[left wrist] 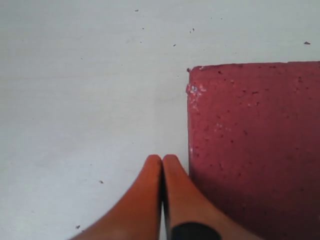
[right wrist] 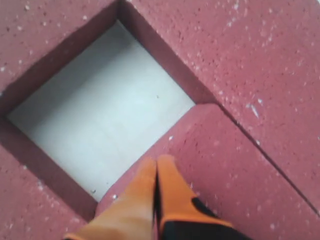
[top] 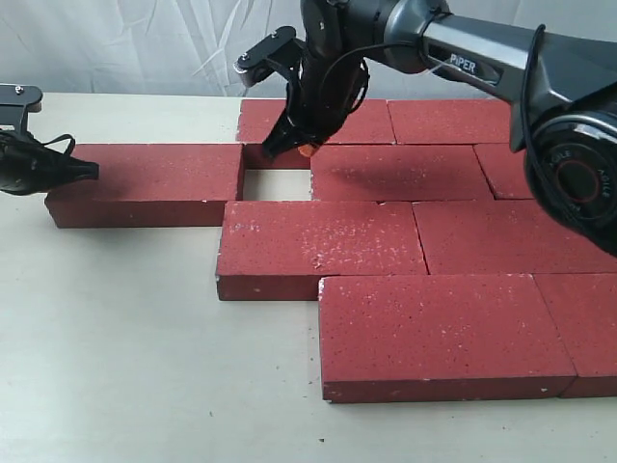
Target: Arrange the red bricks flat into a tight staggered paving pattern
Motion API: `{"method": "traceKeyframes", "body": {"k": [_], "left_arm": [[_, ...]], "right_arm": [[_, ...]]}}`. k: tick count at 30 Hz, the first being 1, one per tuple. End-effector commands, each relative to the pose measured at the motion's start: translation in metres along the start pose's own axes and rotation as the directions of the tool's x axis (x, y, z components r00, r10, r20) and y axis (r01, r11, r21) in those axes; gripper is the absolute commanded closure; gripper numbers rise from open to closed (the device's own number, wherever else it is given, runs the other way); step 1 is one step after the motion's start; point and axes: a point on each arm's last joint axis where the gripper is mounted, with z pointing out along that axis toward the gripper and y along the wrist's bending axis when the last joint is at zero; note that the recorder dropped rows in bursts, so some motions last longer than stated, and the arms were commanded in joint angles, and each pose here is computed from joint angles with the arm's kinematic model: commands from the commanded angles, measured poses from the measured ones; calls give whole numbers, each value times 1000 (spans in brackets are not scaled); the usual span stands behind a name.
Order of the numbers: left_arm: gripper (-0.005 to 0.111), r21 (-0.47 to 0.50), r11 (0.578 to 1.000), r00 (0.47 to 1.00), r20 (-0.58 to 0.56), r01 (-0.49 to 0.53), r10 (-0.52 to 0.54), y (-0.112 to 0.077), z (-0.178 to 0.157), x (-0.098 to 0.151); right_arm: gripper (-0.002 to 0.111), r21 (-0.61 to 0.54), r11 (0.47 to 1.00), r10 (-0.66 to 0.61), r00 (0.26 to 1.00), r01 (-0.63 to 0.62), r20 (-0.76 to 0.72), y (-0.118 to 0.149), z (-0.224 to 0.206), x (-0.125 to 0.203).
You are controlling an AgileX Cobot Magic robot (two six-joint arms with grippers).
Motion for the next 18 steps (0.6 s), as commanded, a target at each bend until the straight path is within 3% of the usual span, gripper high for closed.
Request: {"method": "traceKeyframes", "body": {"k": [1,7,14,18], "left_arm": [[107,6,1000,1000,-4,-6,6,-3,0,0],[107,16,1000,1000,-5,-17,17,-8,0,0],[107,35,998,999,4,-48,47,-20,0,0],[107,32,998,999,11,-48,47,-20,0,-1]], "right_arm": [[109,3,1000,-7,999,7,-32,-1,-17,9],[109,7,1000,-14,1000,14,-4,7,-31,33],[109,40,999,-25,989,19,145,21,-48,74],[109,54,997,-64,989,57,131,27,-58,100]]}}
